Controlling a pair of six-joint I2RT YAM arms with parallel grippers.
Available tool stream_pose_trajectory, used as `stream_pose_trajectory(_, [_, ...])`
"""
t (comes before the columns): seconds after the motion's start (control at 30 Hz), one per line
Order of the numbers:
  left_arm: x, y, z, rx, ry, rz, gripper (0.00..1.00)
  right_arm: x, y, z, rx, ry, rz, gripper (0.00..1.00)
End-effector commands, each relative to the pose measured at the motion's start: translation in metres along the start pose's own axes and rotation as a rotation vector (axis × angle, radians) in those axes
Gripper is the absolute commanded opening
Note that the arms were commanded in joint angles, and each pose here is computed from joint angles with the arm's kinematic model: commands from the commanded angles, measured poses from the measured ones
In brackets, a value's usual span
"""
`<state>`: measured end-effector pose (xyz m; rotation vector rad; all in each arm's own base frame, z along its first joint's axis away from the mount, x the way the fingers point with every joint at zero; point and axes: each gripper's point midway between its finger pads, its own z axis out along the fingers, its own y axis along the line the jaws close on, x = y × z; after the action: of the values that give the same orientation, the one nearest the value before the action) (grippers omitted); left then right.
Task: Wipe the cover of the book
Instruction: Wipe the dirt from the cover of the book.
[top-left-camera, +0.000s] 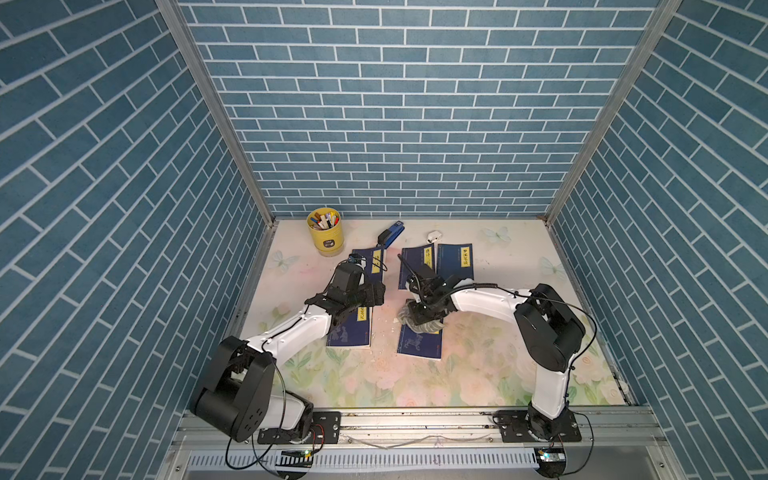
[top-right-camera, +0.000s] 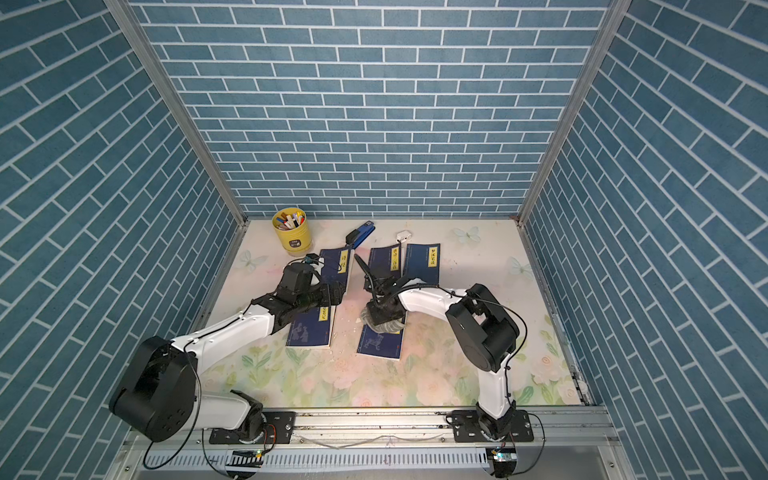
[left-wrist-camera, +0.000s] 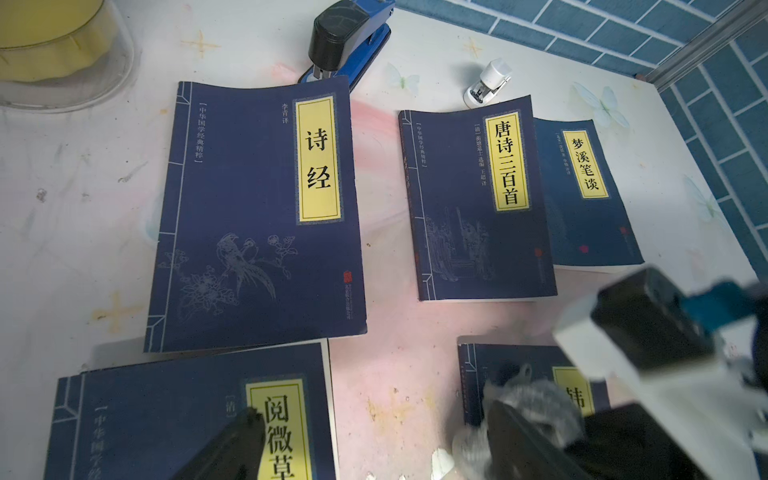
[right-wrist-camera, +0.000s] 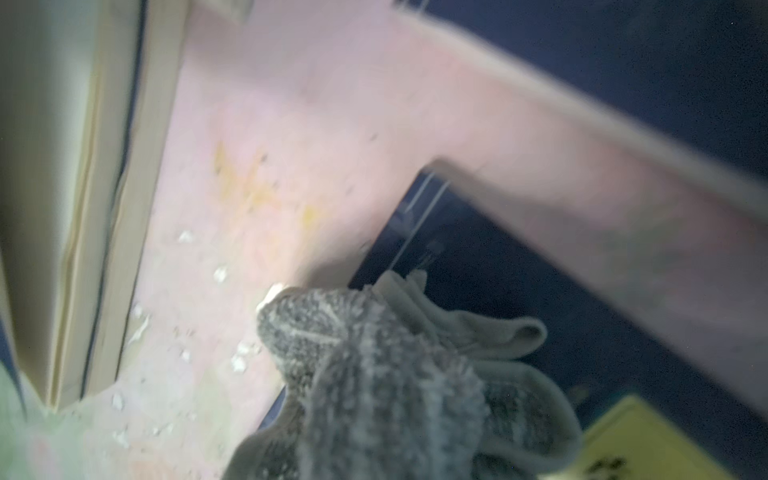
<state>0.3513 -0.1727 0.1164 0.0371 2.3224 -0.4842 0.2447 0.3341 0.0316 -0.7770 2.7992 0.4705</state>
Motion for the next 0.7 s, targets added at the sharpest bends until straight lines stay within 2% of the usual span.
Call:
stream_pose_trajectory(0.0, [-0.005,0.007,-0.002,-0.027,-0.020,0.009,0.89,0.080,-0.005,0.008,0.025,0.235,-0.020,0.06])
stream_pose_trajectory(0.1, [-0.007,0.008,-0.002,-0.030,-0.029,0.003,0.89,0.085,-0.002,0.002,0.002,0.230,-0.031,0.07])
stream_pose_trajectory(0.17, [-0.008,0.008,-0.002,-0.028,-0.036,-0.007,0.89,0.075,-0.005,0.002,0.017,0.202,-0.041,0.07])
stream_pose_trajectory(0.27, [-0.006,0.008,-0.002,-0.016,-0.039,-0.027,0.89,0.049,-0.019,0.008,0.047,0.164,-0.021,0.07])
stream_pose_trajectory(0.4, [-0.002,0.009,-0.005,-0.017,-0.036,-0.039,0.89,-0.001,-0.052,0.018,0.032,0.083,0.087,0.07])
stream_pose_trajectory(0.5, [-0.002,0.014,-0.010,-0.045,-0.047,-0.039,0.89,-0.029,-0.057,0.025,0.016,0.050,0.073,0.07])
stream_pose_trajectory(0.67, [-0.007,0.015,-0.016,-0.053,-0.072,-0.040,0.89,-0.041,-0.046,0.036,-0.033,0.069,0.055,0.07])
